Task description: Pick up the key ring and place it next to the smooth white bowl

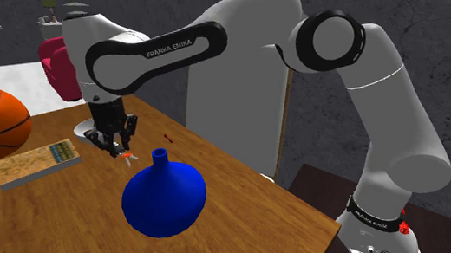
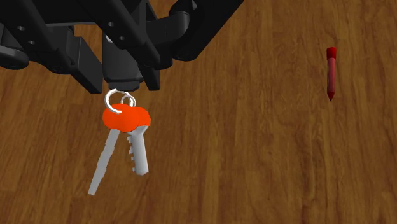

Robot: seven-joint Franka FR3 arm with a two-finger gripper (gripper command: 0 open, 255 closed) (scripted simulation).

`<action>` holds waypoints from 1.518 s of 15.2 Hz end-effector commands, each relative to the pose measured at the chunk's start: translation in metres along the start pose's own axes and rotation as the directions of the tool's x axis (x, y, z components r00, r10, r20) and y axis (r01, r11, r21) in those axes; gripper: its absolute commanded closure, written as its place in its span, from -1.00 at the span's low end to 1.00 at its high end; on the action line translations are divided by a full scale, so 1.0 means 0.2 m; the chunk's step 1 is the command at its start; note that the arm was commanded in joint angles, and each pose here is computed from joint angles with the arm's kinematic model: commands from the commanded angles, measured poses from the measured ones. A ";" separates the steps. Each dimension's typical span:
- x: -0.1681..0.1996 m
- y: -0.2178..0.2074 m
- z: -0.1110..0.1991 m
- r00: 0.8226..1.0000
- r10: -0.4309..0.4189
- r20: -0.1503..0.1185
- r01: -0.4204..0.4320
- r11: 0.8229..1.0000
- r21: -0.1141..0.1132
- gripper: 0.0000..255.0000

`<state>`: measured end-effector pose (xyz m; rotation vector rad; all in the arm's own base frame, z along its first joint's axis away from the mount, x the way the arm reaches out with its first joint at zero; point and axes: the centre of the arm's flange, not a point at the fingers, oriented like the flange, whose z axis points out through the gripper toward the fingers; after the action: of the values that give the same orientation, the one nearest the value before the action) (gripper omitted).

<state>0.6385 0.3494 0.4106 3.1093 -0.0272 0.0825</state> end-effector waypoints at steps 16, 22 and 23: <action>-0.02 -0.01 0.30 1.000 0.000 -0.001 0.000 1.000 0.000 1.00; -0.02 -0.01 0.30 1.000 0.000 -0.001 0.000 1.000 0.000 -1.00; -0.02 -0.01 0.30 1.000 0.000 -0.001 0.000 1.000 0.000 -1.00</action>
<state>0.6382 0.3493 0.3496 3.1096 -0.0274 0.0833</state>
